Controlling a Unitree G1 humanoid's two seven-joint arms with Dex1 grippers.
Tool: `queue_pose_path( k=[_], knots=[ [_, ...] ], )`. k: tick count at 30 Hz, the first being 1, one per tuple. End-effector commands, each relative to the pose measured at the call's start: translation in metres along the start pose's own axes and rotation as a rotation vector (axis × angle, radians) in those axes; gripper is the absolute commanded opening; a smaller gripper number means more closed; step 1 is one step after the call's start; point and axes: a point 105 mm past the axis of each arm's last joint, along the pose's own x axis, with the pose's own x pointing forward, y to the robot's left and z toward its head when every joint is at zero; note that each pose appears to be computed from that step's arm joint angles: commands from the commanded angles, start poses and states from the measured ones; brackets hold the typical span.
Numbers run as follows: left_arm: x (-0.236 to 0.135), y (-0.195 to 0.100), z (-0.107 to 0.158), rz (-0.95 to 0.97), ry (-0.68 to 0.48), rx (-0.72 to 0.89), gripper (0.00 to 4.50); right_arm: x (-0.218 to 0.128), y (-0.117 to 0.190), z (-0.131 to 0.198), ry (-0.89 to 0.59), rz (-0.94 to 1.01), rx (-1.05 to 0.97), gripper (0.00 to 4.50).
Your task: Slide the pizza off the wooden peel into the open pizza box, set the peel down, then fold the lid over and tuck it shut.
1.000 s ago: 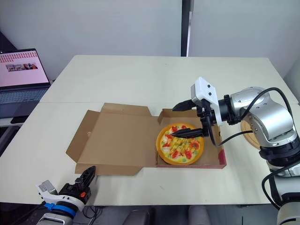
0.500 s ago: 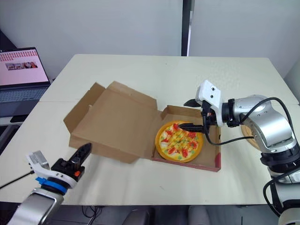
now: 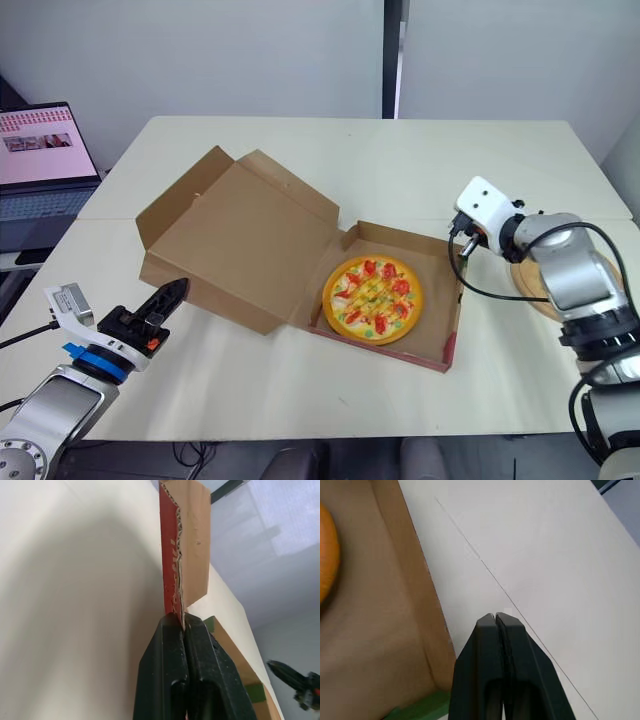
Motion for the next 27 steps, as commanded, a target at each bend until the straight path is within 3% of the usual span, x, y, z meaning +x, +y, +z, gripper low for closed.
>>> queue_pose_path(
  k=[1, 10, 27],
  knots=[
    [0.002, -0.005, 0.008, -0.035, -0.001, 0.044, 0.0, 0.007, -0.017, -0.001, 0.016, -0.049, -0.055, 0.03],
    [0.023, -0.01, 0.022, -0.119, 0.046, 0.152, 0.0, 0.014, -0.008, -0.033, 0.125, 0.125, -0.095, 0.03],
    [0.092, -0.046, 0.042, -0.396, 0.22, 0.422, 0.0, -0.038, 0.058, -0.013, 0.047, 0.485, -0.202, 0.03]
  ],
)
